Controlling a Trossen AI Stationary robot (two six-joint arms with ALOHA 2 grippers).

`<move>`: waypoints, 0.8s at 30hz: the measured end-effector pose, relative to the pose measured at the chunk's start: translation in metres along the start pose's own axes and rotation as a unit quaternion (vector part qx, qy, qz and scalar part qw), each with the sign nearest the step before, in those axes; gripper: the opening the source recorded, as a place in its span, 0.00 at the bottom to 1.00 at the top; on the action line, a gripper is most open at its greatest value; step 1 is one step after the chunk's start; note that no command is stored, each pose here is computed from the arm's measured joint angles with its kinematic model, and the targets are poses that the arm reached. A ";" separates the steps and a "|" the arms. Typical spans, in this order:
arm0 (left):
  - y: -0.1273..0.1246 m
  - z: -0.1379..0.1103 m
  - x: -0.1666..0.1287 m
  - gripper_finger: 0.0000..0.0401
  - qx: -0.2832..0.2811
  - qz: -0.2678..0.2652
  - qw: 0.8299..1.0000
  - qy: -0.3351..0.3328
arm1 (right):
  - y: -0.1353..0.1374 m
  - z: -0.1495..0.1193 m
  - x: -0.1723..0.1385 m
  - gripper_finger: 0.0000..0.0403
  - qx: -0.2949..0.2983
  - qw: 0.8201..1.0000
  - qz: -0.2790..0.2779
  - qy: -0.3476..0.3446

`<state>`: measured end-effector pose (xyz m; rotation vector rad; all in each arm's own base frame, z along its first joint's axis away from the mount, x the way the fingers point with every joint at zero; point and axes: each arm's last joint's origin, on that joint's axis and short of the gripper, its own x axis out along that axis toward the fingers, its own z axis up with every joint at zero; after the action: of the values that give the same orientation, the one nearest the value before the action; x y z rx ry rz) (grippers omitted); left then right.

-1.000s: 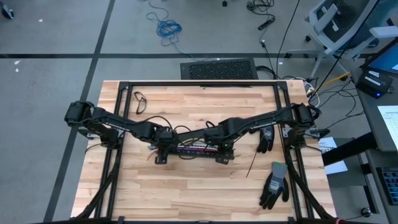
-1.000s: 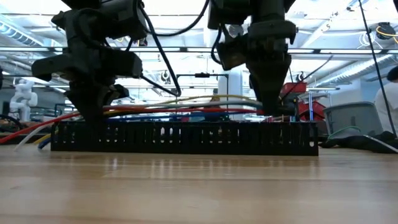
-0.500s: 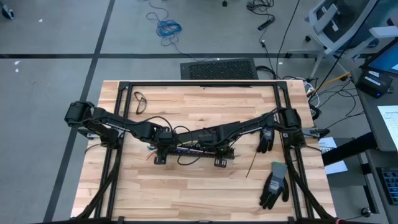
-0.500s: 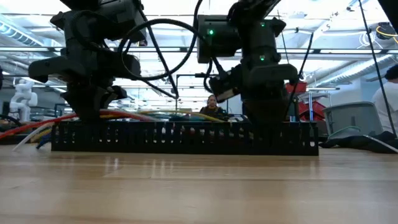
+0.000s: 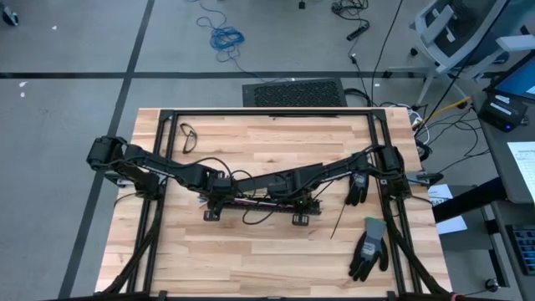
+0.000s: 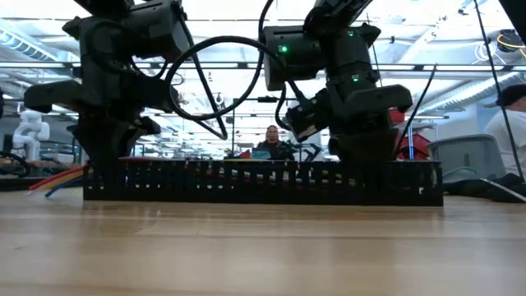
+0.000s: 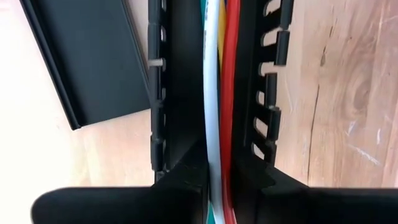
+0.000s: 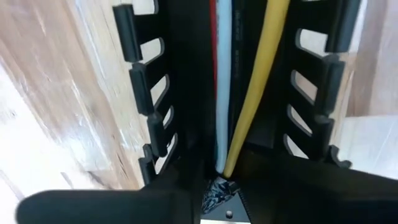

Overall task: Ziptie cables
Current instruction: Put the zip tied cables into the black cable duct

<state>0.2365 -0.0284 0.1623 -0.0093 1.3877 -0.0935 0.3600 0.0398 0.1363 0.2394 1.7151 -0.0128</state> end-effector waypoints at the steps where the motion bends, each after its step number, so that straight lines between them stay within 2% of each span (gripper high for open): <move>1: 0.000 0.000 0.000 0.12 -0.001 0.000 1.000 0.002 | 0.000 0.000 0.000 0.21 0.000 1.000 0.000 0.002; 9: 0.001 -0.006 0.000 0.28 -0.003 0.002 0.999 0.032 | -0.001 -0.003 0.001 0.31 -0.002 1.000 -0.005 0.018; 14: 0.001 -0.012 -0.001 0.38 -0.004 0.004 0.998 0.059 | -0.001 -0.004 0.001 0.33 0.000 1.000 -0.007 0.019; 24: 0.001 -0.011 -0.001 0.48 -0.004 0.002 0.998 0.058 | -0.001 -0.001 -0.008 0.33 -0.018 0.999 -0.011 0.030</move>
<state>0.2256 -0.0271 0.1611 -0.0078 1.5032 -0.0850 0.3599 0.0379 0.1447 0.1962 1.7762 0.0102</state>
